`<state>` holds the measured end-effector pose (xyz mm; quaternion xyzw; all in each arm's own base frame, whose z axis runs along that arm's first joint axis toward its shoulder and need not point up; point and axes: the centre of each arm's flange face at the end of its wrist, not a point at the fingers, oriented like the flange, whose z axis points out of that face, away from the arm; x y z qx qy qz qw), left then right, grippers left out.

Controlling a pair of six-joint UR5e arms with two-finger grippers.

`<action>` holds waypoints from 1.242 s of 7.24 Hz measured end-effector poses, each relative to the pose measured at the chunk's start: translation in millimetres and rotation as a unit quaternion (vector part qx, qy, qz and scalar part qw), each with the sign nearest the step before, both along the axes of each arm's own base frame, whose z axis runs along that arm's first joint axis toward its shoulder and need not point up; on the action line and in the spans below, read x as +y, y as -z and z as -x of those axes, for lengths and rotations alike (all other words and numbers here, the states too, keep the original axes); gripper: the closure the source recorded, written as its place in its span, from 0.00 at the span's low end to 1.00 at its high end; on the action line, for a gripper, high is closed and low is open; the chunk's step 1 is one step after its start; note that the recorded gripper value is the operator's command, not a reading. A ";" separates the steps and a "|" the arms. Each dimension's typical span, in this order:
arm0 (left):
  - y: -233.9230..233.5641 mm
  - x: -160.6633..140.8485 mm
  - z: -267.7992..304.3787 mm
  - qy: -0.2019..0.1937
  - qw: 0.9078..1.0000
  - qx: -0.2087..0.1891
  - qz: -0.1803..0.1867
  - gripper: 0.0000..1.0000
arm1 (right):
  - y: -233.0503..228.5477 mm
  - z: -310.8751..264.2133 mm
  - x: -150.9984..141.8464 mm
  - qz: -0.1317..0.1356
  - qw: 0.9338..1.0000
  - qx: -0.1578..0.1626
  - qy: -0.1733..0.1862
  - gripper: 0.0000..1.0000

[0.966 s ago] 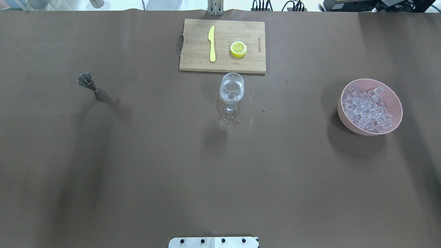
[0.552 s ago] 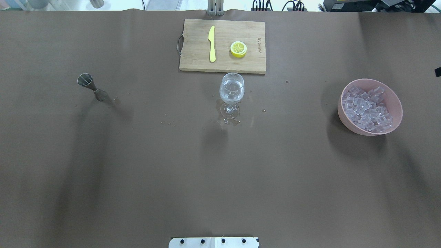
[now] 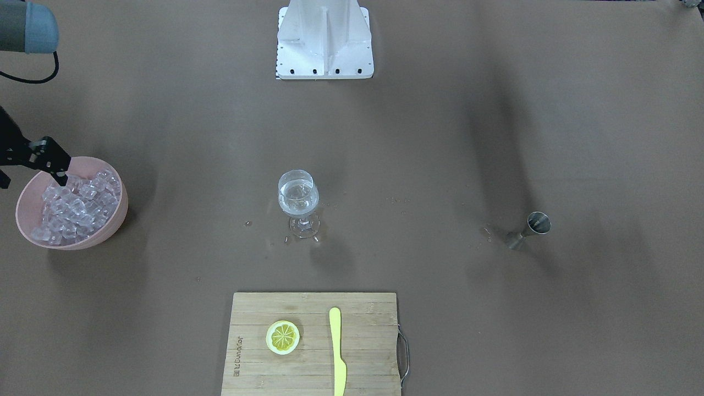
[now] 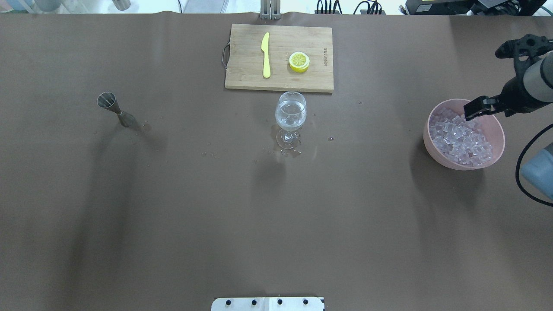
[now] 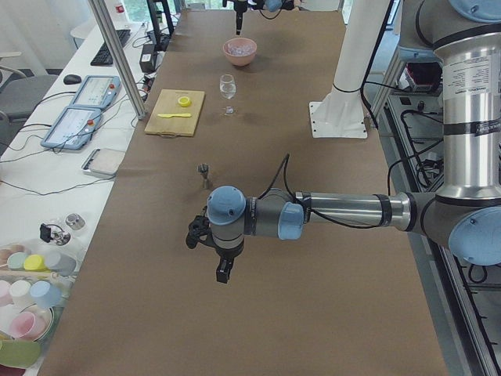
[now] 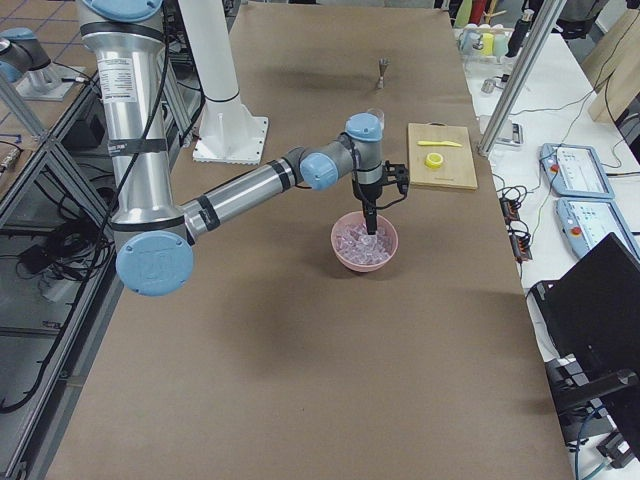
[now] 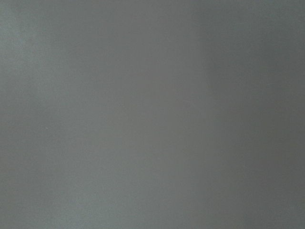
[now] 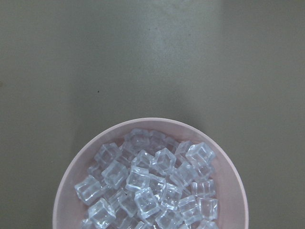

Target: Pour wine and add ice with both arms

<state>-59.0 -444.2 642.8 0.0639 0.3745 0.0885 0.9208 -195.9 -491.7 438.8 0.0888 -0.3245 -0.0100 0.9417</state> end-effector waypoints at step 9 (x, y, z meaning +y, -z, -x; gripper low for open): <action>2.4 -2.0 0.0 0.000 1.000 0.000 -0.016 0.02 | -41.2 56.0 -17.8 -0.036 0.999 0.000 0.023 0.49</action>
